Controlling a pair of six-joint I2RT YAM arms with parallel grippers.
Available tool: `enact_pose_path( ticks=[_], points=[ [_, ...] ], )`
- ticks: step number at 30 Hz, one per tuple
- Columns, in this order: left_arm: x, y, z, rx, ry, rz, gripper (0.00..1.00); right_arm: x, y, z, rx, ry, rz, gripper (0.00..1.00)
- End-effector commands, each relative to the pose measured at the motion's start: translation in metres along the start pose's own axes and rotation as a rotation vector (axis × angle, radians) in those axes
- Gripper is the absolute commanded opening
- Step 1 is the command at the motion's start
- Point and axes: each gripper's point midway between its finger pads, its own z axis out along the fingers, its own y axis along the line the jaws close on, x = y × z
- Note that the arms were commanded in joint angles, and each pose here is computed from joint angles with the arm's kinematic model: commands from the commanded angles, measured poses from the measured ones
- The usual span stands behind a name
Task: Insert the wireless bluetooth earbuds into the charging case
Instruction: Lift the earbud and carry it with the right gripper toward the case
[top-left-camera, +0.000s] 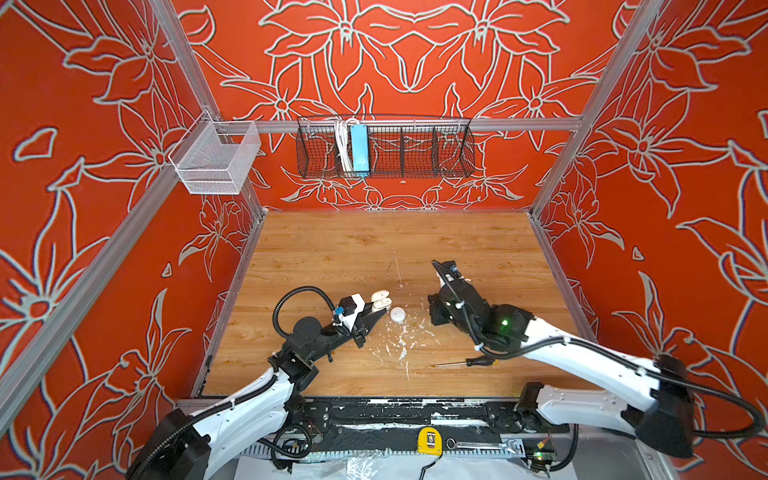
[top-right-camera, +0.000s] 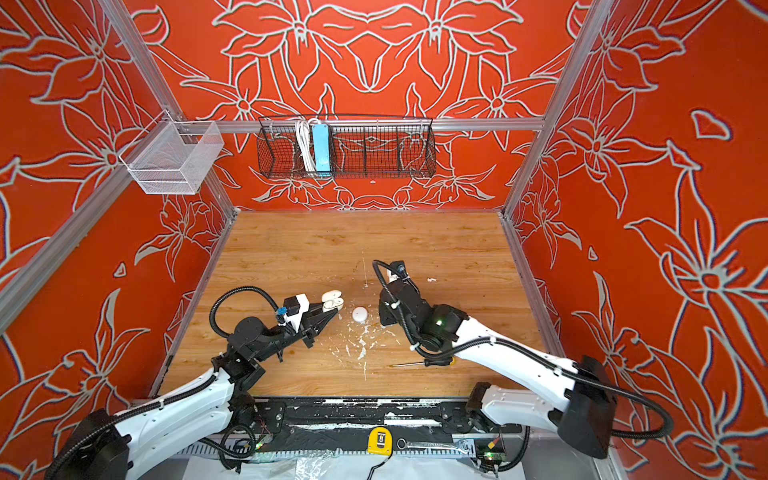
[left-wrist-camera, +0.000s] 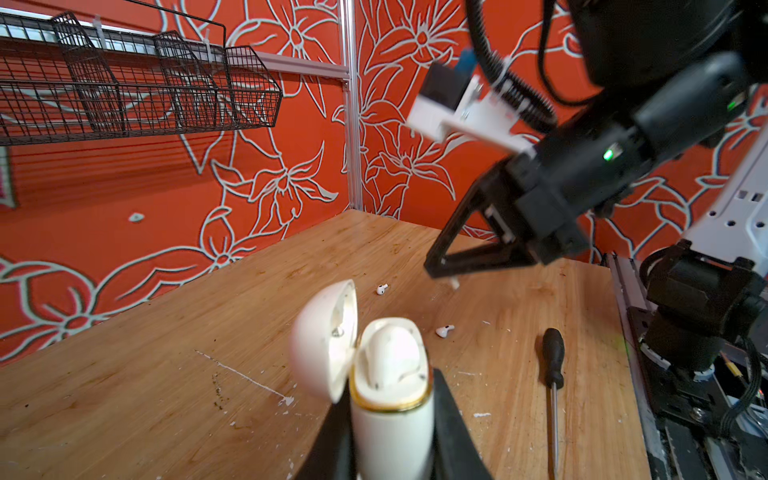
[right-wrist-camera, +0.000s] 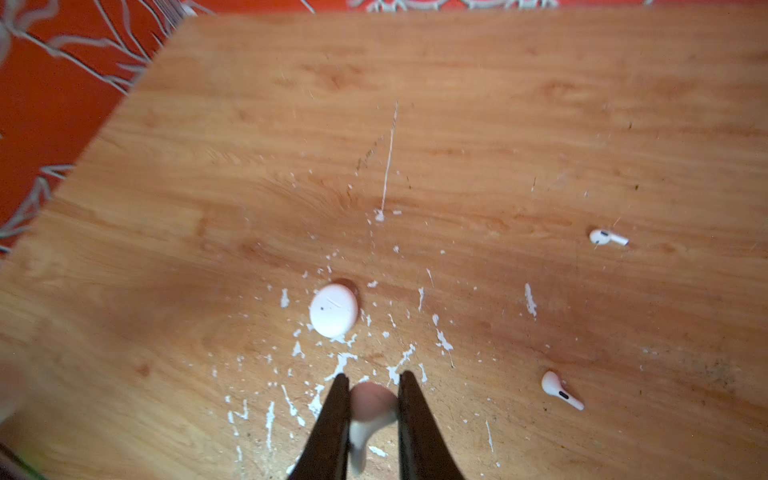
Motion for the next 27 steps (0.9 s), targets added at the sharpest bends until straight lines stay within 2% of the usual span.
enact_pose_path(
  ticks=[1,5,8,11,14,20,24,27],
  points=[
    [-0.014,-0.001,0.001,0.005,-0.047,0.015,0.0,-0.018,-0.001,-0.018,0.011,-0.109,-0.026,0.09],
    [-0.024,0.001,-0.003,-0.013,-0.085,-0.006,0.0,-0.031,0.01,-0.037,-0.061,-0.172,0.009,0.09],
    [-0.039,0.027,-0.003,-0.156,-0.138,-0.093,0.0,-0.043,0.018,-0.054,-0.127,-0.214,0.029,0.09],
    [-0.053,0.047,0.007,-0.248,-0.114,-0.165,0.0,-0.049,0.021,-0.062,-0.16,-0.239,0.042,0.09],
    [-0.061,0.041,0.012,-0.198,-0.16,-0.108,0.0,-0.054,0.023,-0.067,-0.189,-0.277,0.039,0.09],
    [-0.034,0.014,0.013,-0.055,-0.11,-0.015,0.0,-0.084,0.02,-0.084,-0.161,-0.401,0.008,0.09],
    [-0.044,-0.003,0.008,0.033,-0.154,0.004,0.0,-0.105,0.021,-0.102,-0.197,-0.526,0.012,0.09],
    [-0.051,-0.01,0.006,0.06,-0.169,-0.01,0.0,-0.101,0.021,-0.103,-0.209,-0.524,-0.015,0.09]
  ],
)
